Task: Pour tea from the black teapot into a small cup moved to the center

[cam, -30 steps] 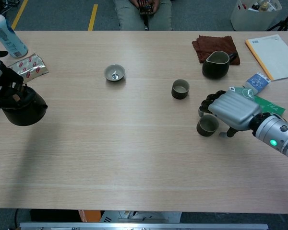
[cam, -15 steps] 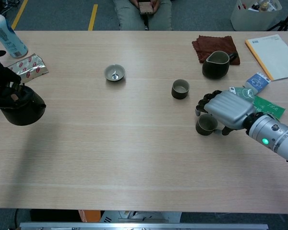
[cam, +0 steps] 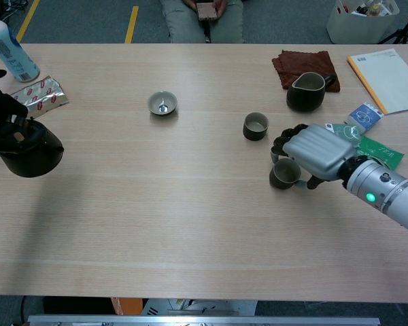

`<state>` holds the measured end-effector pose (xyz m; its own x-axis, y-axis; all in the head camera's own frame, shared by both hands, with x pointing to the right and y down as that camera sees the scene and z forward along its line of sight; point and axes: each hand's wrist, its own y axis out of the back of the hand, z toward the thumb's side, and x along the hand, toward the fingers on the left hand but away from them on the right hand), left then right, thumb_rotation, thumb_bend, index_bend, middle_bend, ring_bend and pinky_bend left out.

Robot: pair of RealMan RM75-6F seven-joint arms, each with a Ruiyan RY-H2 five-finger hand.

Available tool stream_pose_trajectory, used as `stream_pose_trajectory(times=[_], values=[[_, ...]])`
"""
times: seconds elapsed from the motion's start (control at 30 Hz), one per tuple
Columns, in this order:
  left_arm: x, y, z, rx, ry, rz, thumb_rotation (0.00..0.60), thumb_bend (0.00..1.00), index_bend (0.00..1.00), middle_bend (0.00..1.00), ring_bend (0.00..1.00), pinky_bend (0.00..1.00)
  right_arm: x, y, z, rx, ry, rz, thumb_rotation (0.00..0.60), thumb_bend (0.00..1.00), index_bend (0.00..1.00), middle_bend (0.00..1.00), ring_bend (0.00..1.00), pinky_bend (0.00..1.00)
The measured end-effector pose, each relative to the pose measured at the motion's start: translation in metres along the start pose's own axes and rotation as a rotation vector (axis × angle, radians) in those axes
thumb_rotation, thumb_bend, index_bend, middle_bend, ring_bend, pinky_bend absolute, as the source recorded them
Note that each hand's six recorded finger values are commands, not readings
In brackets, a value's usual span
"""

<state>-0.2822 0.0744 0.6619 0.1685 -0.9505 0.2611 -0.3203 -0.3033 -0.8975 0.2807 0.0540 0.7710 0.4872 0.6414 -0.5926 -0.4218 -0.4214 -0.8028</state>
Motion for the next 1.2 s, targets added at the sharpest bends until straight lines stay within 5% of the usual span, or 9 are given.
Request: stream_pose_trajectory(times=[0.63,1.2], values=[[-0.005,0.015,0.012,0.031,-0.029,0.023,0.600,0.33,0.93,0.98,0.79,0.05,-0.048,0.090,0.075,-0.050,0.145,-0.094,0.600,0.22,0.45,0.28,0.19,0.23],[-0.010,0.018,0.014,0.049,-0.030,0.017,0.600,0.33,0.93,0.98,0.79,0.05,-0.097,0.127,0.145,0.034,0.167,-0.104,0.600,0.22,0.45,0.28,0.19,0.23]])
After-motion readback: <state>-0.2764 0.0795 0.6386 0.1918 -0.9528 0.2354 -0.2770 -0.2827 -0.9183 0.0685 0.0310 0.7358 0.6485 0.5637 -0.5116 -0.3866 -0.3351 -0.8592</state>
